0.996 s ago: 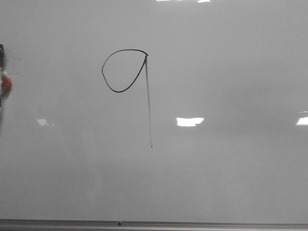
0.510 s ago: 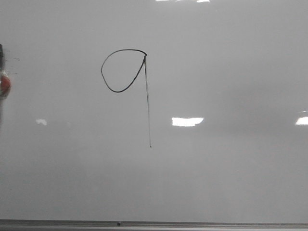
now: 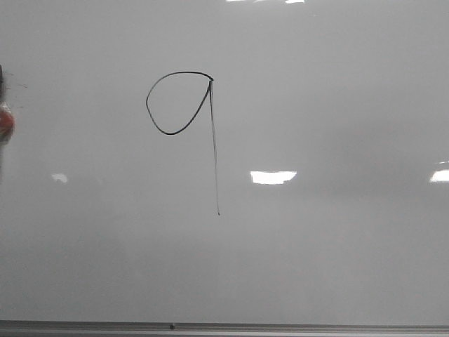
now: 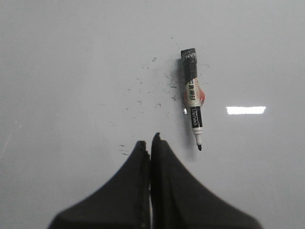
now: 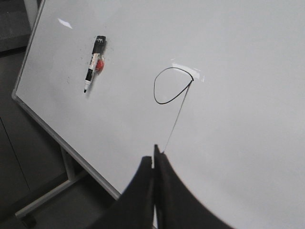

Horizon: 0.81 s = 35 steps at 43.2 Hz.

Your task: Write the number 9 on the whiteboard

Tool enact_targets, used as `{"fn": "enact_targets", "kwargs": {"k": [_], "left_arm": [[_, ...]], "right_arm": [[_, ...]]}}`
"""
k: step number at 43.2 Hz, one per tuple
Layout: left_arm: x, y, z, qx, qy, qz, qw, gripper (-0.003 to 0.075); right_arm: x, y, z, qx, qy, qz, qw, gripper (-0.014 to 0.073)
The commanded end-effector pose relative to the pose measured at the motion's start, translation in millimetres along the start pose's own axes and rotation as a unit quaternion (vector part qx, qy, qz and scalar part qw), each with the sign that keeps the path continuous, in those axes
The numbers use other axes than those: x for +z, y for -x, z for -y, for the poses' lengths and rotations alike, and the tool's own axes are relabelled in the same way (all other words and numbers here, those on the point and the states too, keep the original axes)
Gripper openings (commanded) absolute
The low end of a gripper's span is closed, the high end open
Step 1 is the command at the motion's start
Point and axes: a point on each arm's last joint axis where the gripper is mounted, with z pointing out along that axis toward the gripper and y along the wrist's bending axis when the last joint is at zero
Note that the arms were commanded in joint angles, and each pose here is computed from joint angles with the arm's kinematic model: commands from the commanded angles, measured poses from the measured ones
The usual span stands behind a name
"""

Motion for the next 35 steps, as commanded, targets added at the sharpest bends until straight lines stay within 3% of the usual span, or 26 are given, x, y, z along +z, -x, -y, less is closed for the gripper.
{"fn": "enact_targets", "kwargs": {"k": [1, 23, 35], "left_arm": [[-2, 7, -1, -0.005, 0.004, 0.046, 0.999, -0.0019], [-2, 7, -1, -0.005, 0.004, 0.046, 0.999, -0.0019], [-2, 7, -1, -0.005, 0.004, 0.046, 0.999, -0.0019]], "right_arm": [[-1, 11, 3, 0.012, -0.015, 0.027, 0.999, -0.0068], [0, 8, 5, 0.013, -0.024, 0.028, 0.999, -0.0068], [-9, -9, 26, -0.013, -0.164, 0.057, 0.985, -0.0068]]}}
